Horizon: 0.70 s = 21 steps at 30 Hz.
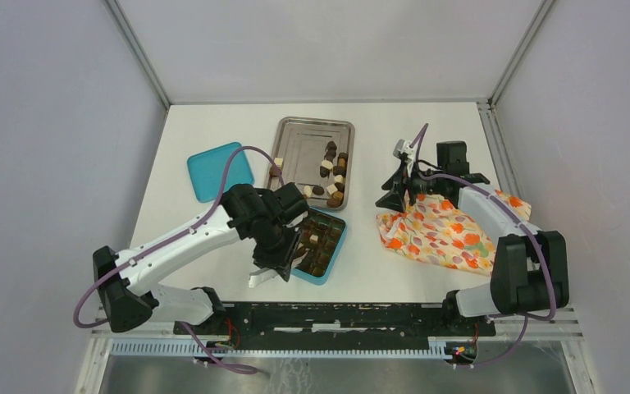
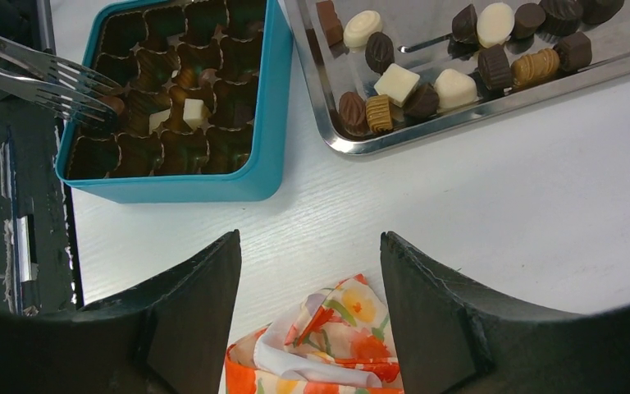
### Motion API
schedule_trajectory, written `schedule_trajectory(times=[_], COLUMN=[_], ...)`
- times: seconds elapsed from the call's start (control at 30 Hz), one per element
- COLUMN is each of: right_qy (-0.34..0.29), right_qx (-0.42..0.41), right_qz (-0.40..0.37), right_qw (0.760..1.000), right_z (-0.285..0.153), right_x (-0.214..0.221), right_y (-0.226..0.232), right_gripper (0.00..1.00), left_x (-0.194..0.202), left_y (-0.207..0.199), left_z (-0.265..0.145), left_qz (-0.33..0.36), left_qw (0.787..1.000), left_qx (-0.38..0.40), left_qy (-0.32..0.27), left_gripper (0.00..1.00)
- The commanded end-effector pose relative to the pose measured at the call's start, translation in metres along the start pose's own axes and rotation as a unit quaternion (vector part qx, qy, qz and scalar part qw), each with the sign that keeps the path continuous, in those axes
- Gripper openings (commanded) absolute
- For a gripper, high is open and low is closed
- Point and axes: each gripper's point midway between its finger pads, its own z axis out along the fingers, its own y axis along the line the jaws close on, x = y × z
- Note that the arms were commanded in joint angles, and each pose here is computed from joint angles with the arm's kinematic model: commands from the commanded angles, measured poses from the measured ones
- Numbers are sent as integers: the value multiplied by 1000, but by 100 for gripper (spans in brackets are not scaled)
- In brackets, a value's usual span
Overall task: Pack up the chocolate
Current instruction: Place the fake chocolate in the packing box.
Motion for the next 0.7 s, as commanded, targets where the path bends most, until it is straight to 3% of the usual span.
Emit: schedule_trajectory(times=[0.0,0.2,0.67], right_qy=[-13,-11,-12], right_qx=[9,12,13], right_qz=[-27,-30,-31], right_qw=[1000,999,999], right_z=[-2,-3,-4], right_x=[-11,-9,-11], right_y=[1,2,2], right_gripper=[69,69,69], left_x=[-8,-2,4], left_y=[-12,-6,-6], left_z=[-12,-10,-6], left_qz=[9,12,24], left_qw=[1000,1000,999], left_qx=[3,-23,-45], left_qy=[-18,-9,12], left_gripper=[5,9,29])
